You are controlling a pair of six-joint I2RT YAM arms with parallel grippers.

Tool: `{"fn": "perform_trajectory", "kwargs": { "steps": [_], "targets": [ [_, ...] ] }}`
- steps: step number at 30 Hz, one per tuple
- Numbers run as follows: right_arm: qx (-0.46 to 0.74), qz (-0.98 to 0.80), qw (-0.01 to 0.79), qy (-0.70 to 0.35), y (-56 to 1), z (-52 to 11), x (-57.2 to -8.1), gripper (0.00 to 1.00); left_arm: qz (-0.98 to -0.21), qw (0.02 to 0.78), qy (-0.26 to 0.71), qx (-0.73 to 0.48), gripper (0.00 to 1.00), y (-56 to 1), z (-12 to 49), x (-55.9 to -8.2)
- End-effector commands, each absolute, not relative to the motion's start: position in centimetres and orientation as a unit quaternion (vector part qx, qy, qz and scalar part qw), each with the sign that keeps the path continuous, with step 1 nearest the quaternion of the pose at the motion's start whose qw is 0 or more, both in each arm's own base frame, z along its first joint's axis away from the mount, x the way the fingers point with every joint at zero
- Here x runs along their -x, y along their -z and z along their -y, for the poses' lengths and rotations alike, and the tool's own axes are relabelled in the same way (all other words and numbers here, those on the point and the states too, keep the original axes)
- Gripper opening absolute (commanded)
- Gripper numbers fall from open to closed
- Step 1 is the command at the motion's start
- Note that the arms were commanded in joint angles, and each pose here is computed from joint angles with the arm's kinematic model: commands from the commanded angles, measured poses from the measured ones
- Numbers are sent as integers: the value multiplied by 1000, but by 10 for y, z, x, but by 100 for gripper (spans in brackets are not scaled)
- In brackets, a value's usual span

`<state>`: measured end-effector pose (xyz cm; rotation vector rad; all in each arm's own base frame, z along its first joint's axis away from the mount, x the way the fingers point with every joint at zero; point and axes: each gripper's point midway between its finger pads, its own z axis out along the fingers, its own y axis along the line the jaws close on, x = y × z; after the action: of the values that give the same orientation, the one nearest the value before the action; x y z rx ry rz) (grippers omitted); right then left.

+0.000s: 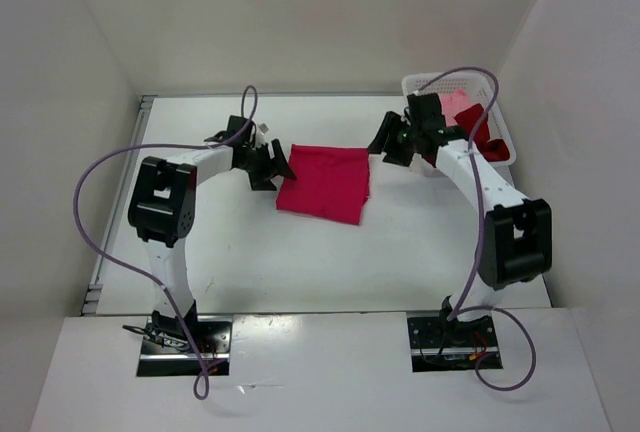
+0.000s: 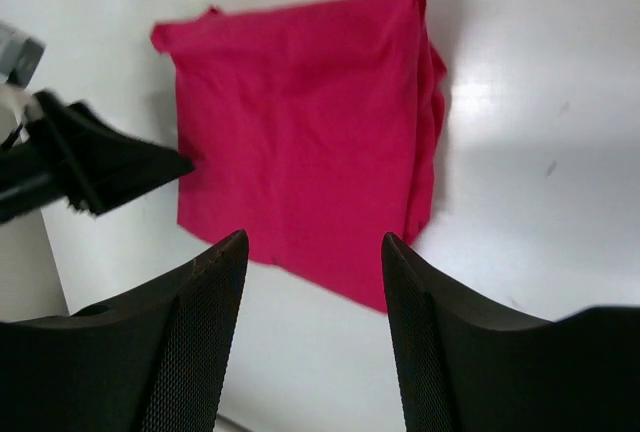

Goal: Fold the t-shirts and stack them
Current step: Put the neatly folded tshirt into the corner of the board with the left arm

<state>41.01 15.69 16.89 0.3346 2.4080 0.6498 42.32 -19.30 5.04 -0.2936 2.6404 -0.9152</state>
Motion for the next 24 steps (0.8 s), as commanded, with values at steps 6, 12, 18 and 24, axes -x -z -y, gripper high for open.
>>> {"fn": "perform_trajectory", "kwargs": {
  "steps": [6,12,18,24],
  "targets": [
    [-113,-911,279,-283,-155,-170,-341,62,-925,161,341,41,57,-15,225,-439],
    [-124,-908,279,-288,-155,-164,-317,62,-909,193,362,72,0,-39,234,-469],
    [-124,-912,265,-288,-147,-163,-305,62,-873,292,330,208,0,-103,91,-525],
    [-119,-912,251,-300,-141,-167,-299,62,-789,366,297,393,46,-135,-82,-506]
  ]
}}
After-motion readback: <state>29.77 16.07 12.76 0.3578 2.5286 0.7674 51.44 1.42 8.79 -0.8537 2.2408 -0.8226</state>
